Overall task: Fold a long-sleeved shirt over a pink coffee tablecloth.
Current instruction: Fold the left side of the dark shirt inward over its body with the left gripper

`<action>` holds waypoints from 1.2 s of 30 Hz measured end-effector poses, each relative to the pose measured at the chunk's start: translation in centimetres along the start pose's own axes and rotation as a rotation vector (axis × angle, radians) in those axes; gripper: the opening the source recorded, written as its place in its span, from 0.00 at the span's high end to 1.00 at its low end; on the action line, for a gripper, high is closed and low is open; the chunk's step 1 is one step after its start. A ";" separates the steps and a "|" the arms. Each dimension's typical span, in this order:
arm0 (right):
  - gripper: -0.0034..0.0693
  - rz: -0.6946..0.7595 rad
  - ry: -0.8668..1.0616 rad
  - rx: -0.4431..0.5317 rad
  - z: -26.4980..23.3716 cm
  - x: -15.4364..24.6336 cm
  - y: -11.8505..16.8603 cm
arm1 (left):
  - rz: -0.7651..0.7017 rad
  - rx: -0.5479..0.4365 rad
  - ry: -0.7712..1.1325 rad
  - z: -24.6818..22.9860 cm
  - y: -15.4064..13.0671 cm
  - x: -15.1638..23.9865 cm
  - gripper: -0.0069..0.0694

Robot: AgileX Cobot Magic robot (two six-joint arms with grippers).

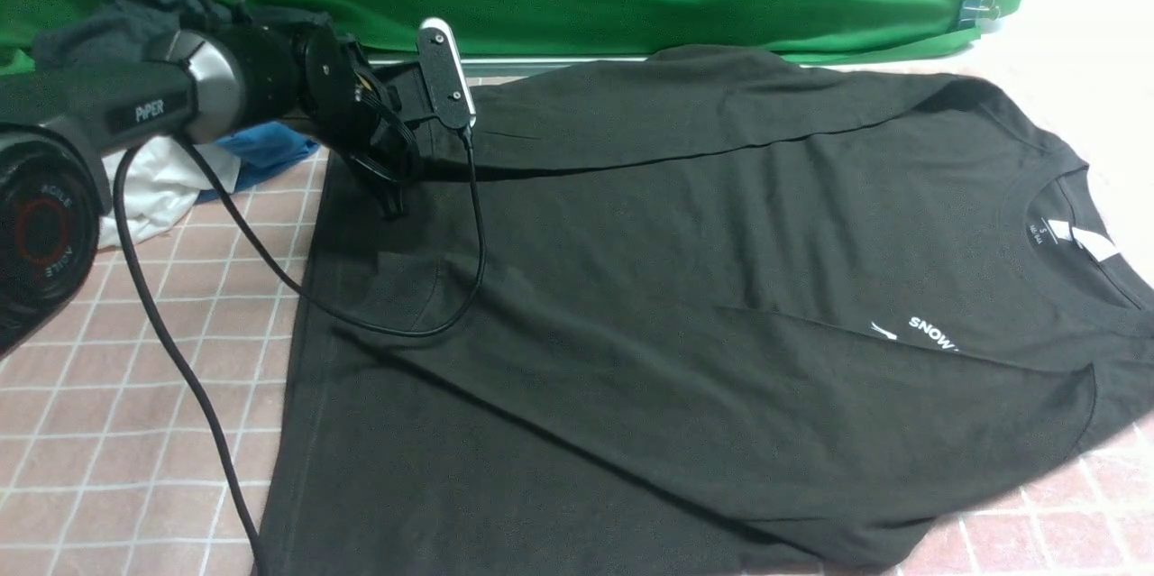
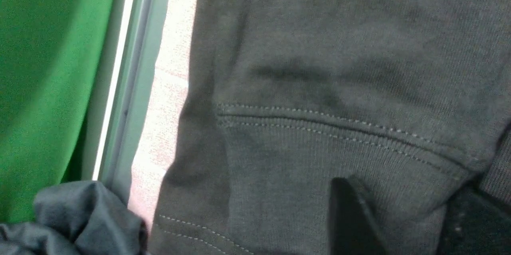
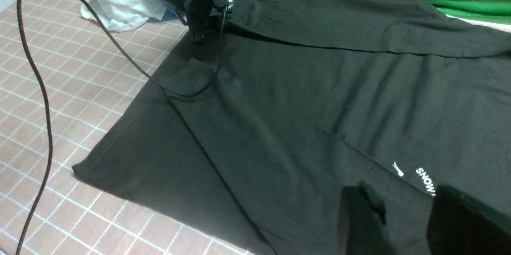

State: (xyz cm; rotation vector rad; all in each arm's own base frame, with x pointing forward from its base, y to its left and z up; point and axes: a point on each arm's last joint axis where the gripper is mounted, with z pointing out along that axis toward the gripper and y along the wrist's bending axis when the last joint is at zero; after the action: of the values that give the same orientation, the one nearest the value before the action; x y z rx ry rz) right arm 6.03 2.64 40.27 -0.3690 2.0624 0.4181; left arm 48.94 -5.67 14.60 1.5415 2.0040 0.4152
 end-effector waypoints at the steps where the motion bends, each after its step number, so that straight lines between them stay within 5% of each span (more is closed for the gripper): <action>1: 0.62 0.000 0.000 0.000 0.0 0.0 0.0 | 0.001 0.001 0.001 0.0 0.0 0.0 0.65; 4: 0.62 0.000 0.000 0.000 0.0 0.0 0.0 | 0.003 0.005 0.003 0.1 -0.1 0.0 0.81; 7: 0.62 0.000 0.000 0.000 0.0 0.0 0.0 | 0.005 0.018 0.005 -0.4 0.0 -0.1 0.86; 26: 0.62 -0.035 0.006 0.004 0.0 0.0 0.0 | -0.055 0.232 0.125 -11.4 -0.3 -3.9 0.86; 36: 0.62 -0.073 0.006 0.004 0.0 0.0 0.0 | 0.049 0.300 0.212 -11.8 -4.1 -5.5 0.83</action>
State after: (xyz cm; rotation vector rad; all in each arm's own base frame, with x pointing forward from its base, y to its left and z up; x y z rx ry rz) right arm 6.03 2.62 40.22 -0.4423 2.0487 0.3694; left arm 39.54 -10.98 22.93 1.7941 2.2783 0.3188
